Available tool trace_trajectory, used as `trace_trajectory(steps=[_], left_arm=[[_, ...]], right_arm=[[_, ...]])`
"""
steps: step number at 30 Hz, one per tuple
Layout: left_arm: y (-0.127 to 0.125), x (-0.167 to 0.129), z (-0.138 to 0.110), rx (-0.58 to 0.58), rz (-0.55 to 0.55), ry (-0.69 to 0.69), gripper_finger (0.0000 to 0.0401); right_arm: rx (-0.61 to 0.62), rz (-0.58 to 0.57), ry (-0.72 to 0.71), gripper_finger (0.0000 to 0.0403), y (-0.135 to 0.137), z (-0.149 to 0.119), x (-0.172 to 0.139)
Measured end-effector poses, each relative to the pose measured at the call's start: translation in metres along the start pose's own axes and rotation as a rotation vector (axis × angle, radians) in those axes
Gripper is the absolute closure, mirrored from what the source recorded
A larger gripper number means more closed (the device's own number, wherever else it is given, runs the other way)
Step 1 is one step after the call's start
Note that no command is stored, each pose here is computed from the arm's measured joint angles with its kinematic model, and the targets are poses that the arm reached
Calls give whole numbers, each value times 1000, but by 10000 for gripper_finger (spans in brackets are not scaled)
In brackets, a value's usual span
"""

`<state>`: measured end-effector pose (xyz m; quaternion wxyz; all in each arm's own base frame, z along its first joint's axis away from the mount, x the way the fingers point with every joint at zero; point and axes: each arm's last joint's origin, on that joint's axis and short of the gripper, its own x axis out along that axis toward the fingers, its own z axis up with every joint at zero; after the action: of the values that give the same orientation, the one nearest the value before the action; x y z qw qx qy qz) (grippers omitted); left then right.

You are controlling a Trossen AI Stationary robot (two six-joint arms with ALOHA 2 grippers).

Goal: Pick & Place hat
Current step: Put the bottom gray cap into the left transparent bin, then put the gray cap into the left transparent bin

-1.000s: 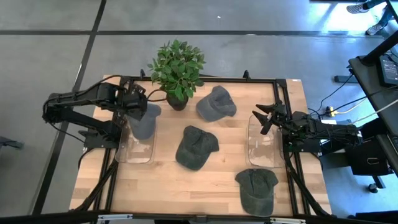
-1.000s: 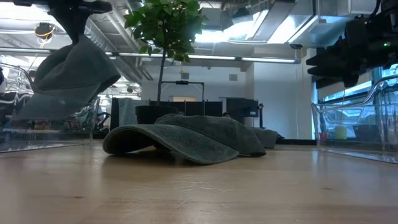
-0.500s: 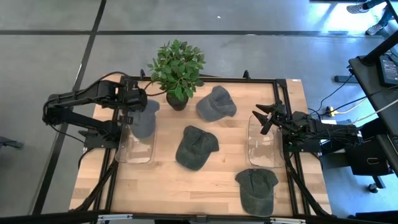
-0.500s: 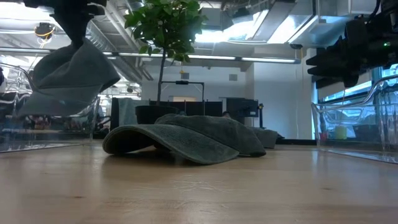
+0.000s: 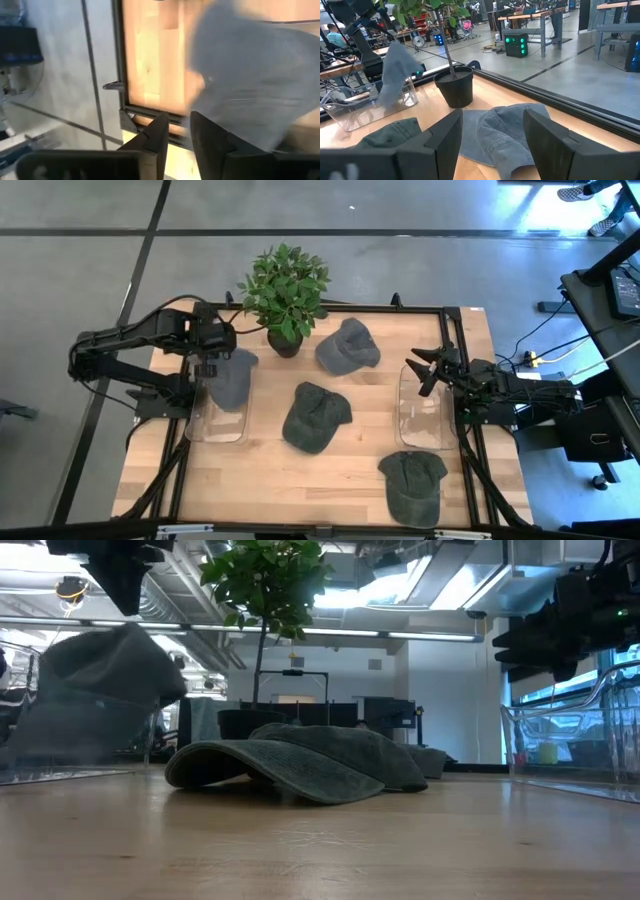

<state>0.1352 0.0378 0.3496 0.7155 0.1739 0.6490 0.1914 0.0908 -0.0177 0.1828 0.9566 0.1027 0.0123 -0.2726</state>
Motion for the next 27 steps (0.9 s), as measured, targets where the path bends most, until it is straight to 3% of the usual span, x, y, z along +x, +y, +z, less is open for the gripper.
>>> trace_trajectory(steps=[8, 13, 15, 18, 24, 27], left_arm=[[2, -3, -1, 24, 17, -7, 270], [13, -27, -2, -62, -18, -125, 263], [16, -36, -2, -143, -90, -243, 262], [18, -46, -3, -241, -199, -527, 264], [17, -51, -18, -458, -199, -990, 266], [10, -46, -23, -498, -245, -1197, 263]], right_arm=[[0, 0, 0, 194, 0, 0, 0], [3, 0, -1, 194, 0, 0, 0], [25, 1, -1, 194, 0, 0, 0], [51, 1, -1, 194, 0, 0, 0], [49, 1, -2, 194, 0, 0, 0], [48, 1, -1, 194, 0, 0, 0]])
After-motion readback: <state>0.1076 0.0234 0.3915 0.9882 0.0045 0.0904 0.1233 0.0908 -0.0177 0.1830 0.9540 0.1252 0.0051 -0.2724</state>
